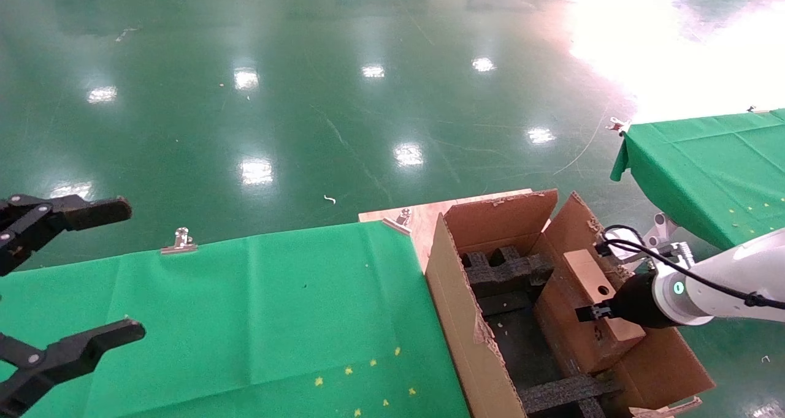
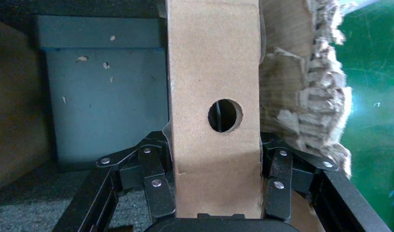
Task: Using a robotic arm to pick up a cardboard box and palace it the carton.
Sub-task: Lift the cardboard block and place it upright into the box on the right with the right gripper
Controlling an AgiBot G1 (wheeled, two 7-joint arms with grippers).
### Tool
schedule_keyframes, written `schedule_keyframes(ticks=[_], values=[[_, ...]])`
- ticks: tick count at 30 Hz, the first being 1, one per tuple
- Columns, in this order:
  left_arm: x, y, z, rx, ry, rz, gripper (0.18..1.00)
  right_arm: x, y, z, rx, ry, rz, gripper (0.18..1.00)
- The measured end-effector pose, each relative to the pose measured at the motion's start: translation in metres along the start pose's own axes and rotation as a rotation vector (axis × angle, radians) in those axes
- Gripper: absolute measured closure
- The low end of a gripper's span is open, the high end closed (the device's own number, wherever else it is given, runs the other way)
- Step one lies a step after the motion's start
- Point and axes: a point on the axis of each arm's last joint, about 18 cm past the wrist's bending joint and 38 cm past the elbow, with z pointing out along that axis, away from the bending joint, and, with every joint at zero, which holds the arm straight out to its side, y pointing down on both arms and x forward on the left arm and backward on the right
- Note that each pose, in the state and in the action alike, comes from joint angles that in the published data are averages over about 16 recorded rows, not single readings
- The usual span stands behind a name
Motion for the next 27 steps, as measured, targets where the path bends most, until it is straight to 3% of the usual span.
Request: schedule_keyframes(ticks=[27], values=[[0.0,0.0,0.0,0.0,0.0,0.0,0.184,-0.011,0.012,0.054,-0.076,-0.03,-0.023,0.821]])
